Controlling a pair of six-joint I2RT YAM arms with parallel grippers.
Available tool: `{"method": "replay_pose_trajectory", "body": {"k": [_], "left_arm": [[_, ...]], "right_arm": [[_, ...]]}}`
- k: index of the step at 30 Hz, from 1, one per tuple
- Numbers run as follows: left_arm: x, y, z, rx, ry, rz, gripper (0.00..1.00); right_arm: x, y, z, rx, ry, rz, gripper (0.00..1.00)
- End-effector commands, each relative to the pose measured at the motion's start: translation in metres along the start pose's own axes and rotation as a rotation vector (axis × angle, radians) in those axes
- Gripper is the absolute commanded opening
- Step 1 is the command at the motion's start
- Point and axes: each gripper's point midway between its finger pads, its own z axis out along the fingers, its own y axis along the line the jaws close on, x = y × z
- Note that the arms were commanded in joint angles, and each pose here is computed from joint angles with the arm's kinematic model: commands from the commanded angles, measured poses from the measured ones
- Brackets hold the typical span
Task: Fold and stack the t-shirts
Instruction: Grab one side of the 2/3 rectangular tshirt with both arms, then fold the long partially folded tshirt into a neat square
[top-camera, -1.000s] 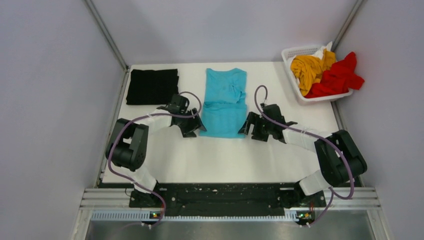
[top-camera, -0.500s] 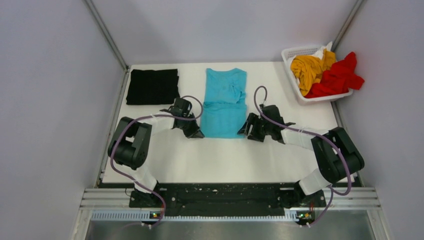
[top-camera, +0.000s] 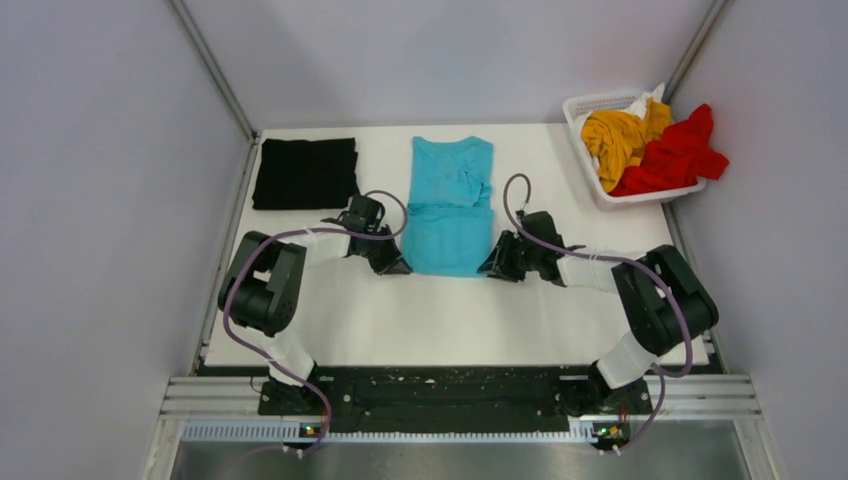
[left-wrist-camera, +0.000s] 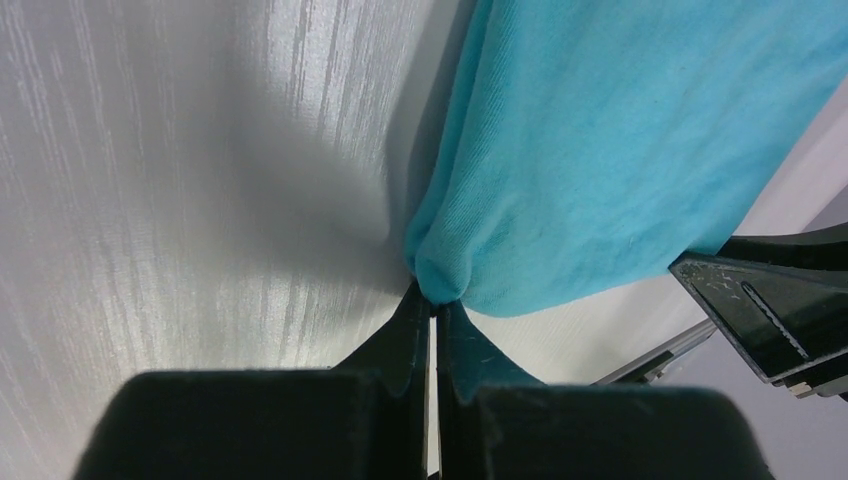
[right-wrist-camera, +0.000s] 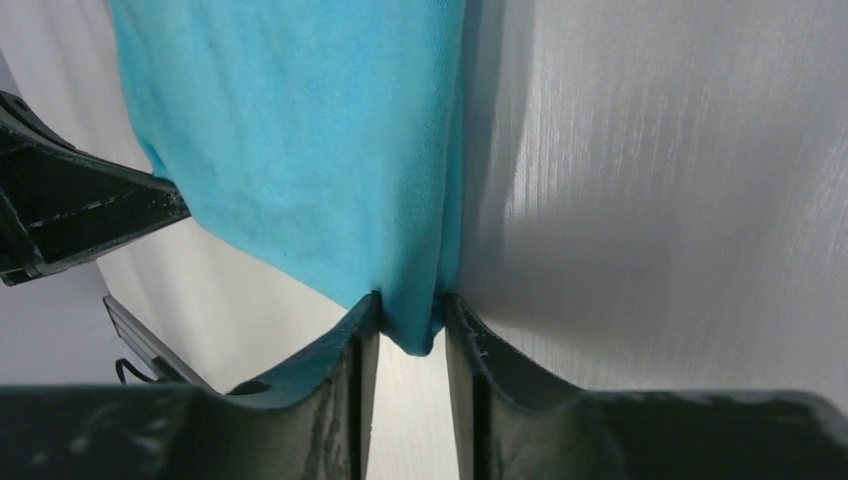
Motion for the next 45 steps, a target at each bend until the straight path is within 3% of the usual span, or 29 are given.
{"method": "replay_pose_trajectory", "body": {"k": [1,6,18,26,32,38,45], "left_arm": [[0.002,0.026,0.011,-0.097,-0.005,0.001,0.00],[0.006,0.026,0.010,-0.080,0.001,0.009,0.00],[0.074,0.027,-0.034,-0.089,0.054,0.145,0.00],[0.091,-0.046,-0.103,0.145,-0.002,0.327,0.00],[0.063,-0.088,-0.132,0.235,-0.147,0.473,0.00],[0.002,-0.130,-0.142,0.273,-0.316,0.480,0.00],[-0.064,-0.156,-0.141,0.267,-0.386,0.421,0.00]], "right_arm": [[0.010,-0.010,0.005,0.047,0.027,0.002,0.27],[0.014,-0.007,0.000,0.028,0.043,-0.017,0.00],[0.074,0.010,-0.063,-0.071,0.311,-0.086,0.00],[0.087,0.055,-0.122,-0.247,0.380,-0.136,0.00],[0.045,0.074,-0.138,-0.262,0.256,-0.222,0.00],[-0.007,0.083,-0.134,-0.268,0.119,-0.249,0.00],[-0.063,0.088,-0.136,-0.291,-0.017,-0.227,0.00]]}}
